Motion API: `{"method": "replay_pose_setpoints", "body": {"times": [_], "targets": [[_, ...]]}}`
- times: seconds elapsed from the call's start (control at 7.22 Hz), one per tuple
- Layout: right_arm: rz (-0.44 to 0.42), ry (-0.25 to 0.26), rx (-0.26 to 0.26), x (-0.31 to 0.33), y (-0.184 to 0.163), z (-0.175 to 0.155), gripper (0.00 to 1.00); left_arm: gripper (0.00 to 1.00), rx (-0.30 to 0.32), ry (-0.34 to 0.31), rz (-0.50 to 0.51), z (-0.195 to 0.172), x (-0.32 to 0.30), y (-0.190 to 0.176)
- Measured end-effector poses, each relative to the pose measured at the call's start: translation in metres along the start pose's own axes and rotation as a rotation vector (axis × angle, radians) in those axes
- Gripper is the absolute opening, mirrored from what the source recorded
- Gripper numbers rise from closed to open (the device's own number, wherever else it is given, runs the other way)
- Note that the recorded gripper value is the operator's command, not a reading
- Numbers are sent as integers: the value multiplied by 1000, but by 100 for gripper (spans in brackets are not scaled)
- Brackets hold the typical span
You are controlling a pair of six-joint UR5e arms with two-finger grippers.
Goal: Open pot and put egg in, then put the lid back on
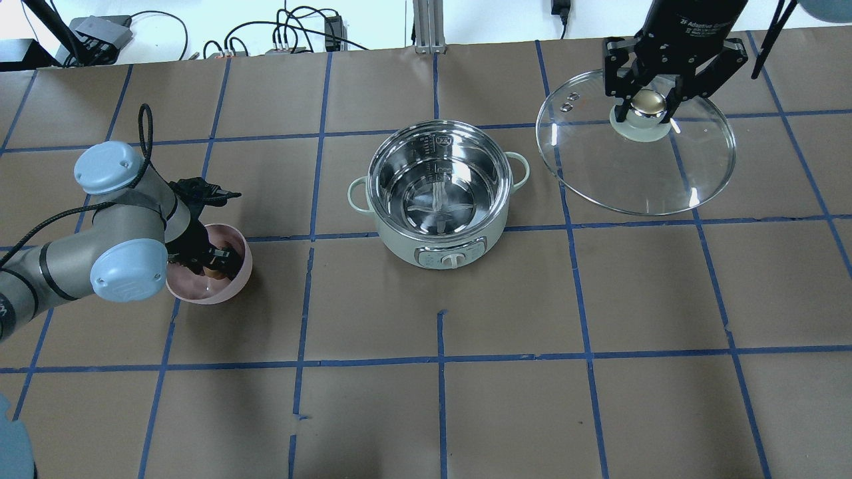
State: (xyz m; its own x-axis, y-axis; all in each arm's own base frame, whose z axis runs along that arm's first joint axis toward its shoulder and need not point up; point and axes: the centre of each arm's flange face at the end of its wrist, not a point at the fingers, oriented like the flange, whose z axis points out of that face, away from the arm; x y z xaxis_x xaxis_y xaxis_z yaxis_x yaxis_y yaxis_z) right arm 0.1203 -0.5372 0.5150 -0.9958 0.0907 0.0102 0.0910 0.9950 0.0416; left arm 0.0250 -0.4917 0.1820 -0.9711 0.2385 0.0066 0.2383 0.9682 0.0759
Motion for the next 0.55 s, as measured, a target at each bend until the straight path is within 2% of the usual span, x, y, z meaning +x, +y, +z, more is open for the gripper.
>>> {"method": "replay_pose_setpoints", "body": {"times": [0.28,0.55], "targets": [[1,0,0,1,0,0,19,38,1,0,-2,0,0,-1],[2,0,2,3,-1,0,19,31,2,1,-2,0,0,-1]]}}
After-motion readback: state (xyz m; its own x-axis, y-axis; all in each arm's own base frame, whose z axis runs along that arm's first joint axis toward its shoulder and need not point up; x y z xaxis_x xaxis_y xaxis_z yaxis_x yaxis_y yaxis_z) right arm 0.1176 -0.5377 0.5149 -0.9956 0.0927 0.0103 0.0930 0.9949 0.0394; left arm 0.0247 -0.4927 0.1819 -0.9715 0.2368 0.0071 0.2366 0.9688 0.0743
